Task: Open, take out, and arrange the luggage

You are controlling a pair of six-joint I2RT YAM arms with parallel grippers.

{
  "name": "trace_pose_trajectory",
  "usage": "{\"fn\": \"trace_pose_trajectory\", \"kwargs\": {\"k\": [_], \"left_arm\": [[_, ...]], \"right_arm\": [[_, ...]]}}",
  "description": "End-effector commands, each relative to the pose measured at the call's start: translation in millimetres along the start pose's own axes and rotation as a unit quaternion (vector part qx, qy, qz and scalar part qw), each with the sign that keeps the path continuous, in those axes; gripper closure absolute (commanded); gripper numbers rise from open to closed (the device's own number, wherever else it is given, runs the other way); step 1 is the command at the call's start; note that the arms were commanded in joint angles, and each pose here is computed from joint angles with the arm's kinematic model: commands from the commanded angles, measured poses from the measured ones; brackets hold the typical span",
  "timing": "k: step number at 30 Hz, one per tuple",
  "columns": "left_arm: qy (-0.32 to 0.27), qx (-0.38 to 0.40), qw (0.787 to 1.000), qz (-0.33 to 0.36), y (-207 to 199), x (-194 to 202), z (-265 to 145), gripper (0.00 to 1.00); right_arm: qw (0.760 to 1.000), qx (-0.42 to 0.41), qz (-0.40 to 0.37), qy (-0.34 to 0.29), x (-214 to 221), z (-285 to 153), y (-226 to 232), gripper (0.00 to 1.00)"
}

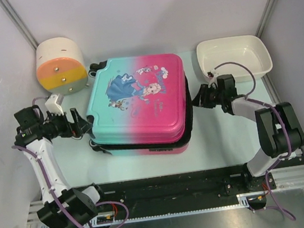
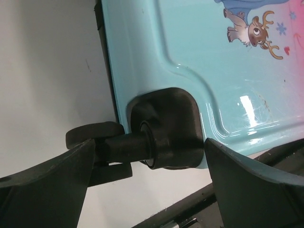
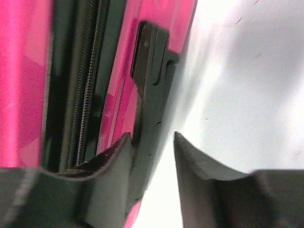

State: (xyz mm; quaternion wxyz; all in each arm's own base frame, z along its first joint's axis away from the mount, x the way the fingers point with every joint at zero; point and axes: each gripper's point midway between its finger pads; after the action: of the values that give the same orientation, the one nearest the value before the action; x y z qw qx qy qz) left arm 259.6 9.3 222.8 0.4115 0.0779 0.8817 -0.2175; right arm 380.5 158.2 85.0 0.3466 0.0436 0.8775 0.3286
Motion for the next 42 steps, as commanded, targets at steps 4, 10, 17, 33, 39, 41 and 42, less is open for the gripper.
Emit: {"fn": "trace_pose_trajectory", "kwargs": {"k": [4, 10, 17, 33, 39, 41, 42], "left_arm": [[0.032, 0.057, 0.998, 0.025, -28, 29, 1, 0.01], [0.041, 0.075, 0.994, 0.068, -33, 41, 8, 0.1], [0.054, 0.12, 0.987, 0.09, -52, 46, 18, 0.32], [0.092, 0.174, 0.977, 0.081, -77, 55, 63, 0.41], [0.094, 0.17, 0.979, 0.056, -76, 39, 88, 0.43], [0.092, 0.163, 0.981, 0.046, -72, 35, 94, 0.43], [0.094, 0.159, 0.982, 0.041, -70, 35, 96, 0.44]], "right_arm": [[0.977, -0.073, -0.153, -0.131, -90, -83, 50, 0.23], [0.955, -0.157, -0.245, -0.057, -32, -132, 93, 0.18], [0.879, -0.307, -0.361, 0.047, 65, -179, 150, 0.26], [0.744, -0.354, -0.562, 0.078, 172, -168, 208, 0.28], [0.739, -0.322, -0.59, 0.051, 182, -123, 213, 0.45], [0.749, -0.286, -0.595, 0.055, 176, -100, 201, 0.49], [0.757, -0.268, -0.595, 0.038, 161, -89, 197, 0.51]]}}
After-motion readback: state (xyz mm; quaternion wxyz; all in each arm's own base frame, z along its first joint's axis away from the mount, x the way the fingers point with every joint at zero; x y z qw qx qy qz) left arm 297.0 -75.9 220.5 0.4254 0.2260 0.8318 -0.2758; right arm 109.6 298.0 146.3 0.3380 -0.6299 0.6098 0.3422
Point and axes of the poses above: each gripper's point midway between its finger pads, its own z axis out along the fingers, its own y axis along the line the jaws close on, x = y × z, and after that the axes turned 1 degree about z, right-handed
